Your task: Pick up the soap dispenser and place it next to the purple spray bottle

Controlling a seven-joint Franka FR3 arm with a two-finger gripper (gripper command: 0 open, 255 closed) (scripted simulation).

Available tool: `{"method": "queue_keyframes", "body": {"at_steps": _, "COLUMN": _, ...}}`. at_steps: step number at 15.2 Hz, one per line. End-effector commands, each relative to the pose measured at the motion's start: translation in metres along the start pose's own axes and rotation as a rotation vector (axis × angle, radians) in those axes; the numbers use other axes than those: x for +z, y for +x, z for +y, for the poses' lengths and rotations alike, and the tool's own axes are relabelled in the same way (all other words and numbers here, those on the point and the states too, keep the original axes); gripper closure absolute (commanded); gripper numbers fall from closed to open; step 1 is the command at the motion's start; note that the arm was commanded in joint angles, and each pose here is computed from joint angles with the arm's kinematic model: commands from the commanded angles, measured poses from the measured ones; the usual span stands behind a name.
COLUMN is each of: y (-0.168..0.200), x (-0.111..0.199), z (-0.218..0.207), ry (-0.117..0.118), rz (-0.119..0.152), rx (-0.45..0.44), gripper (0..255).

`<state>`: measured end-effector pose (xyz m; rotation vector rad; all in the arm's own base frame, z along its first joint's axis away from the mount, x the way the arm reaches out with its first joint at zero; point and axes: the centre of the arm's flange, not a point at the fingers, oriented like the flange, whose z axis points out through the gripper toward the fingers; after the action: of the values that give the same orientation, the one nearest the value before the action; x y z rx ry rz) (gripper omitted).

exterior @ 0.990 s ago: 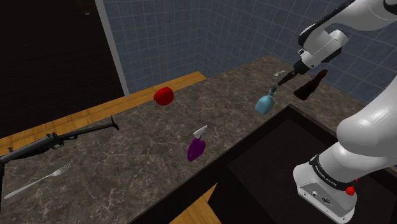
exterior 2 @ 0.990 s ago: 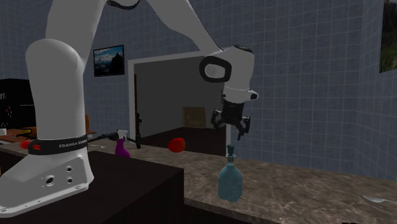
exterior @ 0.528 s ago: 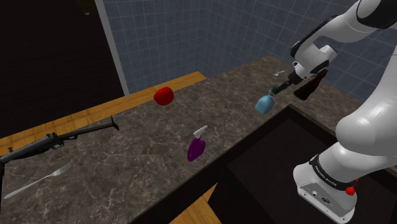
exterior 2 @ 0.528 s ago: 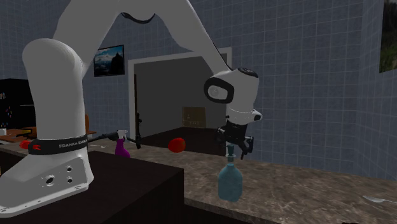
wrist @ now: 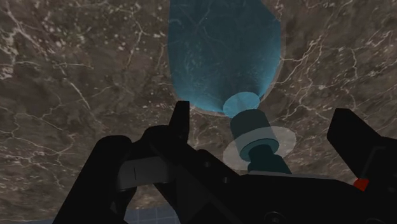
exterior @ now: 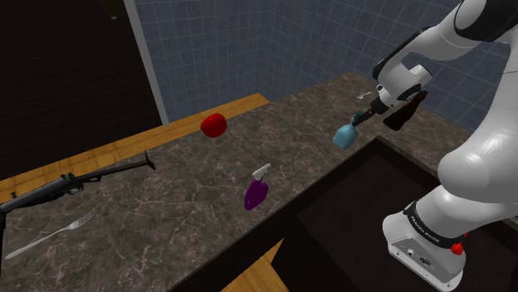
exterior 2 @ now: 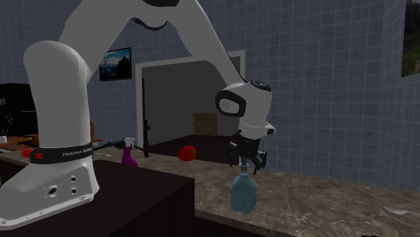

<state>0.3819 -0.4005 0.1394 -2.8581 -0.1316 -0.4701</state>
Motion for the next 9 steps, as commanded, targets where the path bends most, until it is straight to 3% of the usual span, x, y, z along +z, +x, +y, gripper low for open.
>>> {"method": "queue_keyframes", "body": {"at_steps": 1, "y": 0.0001, "x": 0.0008, "z": 0.0001, "ry": 0.000, "rz": 0.000, "rx": 0.000, "gripper": 0}}
{"method": "queue_keyframes", "body": {"at_steps": 5, "y": 0.0001, "x": 0.0007, "z": 0.0001, "ry": 0.000, "rz": 0.000, "rx": 0.000, "gripper": 0}}
{"method": "queue_keyframes", "body": {"at_steps": 6, "y": 0.0001, "x": 0.0007, "z": 0.0001, "ry": 0.000, "rz": 0.000, "rx": 0.000, "gripper": 255}}
{"method": "queue_keyframes", "body": {"at_steps": 9, "y": 0.0001, "x": 0.0007, "z": 0.0000, "ry": 0.000, "rz": 0.000, "rx": 0.000, "gripper": 255}}
